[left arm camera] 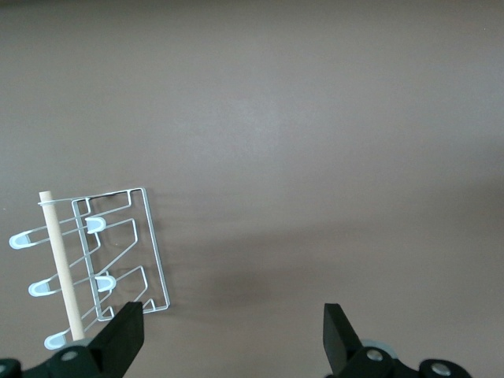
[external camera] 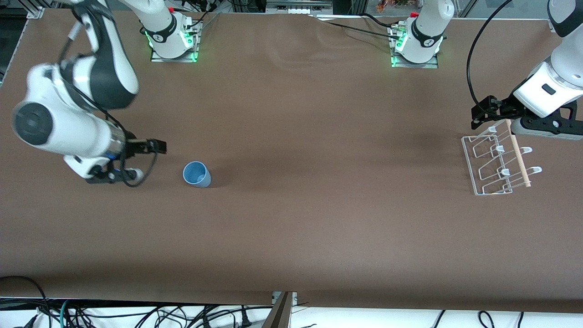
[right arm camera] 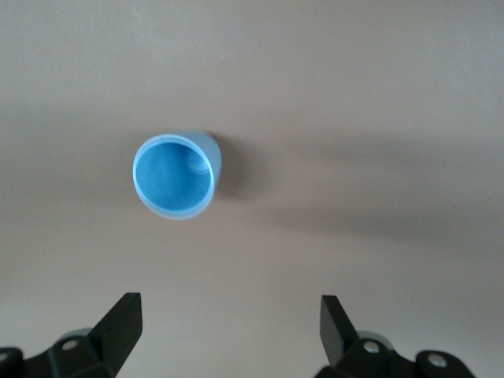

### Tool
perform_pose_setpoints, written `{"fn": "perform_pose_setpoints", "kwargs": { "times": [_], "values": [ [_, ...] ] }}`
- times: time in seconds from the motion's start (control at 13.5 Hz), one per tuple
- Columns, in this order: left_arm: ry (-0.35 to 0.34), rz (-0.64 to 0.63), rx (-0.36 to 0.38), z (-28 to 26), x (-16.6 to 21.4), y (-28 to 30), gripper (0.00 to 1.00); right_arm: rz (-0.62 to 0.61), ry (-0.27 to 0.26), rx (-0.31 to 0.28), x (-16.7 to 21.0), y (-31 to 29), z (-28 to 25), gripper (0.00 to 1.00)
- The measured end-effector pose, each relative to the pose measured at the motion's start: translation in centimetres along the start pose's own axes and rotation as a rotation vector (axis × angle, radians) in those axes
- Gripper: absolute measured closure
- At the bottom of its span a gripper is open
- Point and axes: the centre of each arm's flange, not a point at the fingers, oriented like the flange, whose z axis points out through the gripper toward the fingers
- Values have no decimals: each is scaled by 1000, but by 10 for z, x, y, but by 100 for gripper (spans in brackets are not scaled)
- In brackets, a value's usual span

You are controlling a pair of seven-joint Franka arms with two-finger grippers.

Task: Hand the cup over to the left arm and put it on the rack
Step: 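Move the right gripper down to the blue cup and grasp it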

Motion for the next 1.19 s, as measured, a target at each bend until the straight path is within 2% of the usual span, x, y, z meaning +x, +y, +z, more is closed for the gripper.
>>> {"fn": "perform_pose_setpoints", "kwargs": {
  "times": [0.44,0.89,1.11,1.19],
  "values": [
    [0,0,0,0,0,0,0,-46,20,-24,38,-36,98,1],
    [0,0,0,0,0,0,0,-98,10,-27,42,-32,109,1],
    [0,0,0,0,0,0,0,-108,-13,-31,43,-33,125,6],
    [0,0,0,0,0,0,0,-109,-19,-32,43,-33,129,11]
  ]
}}
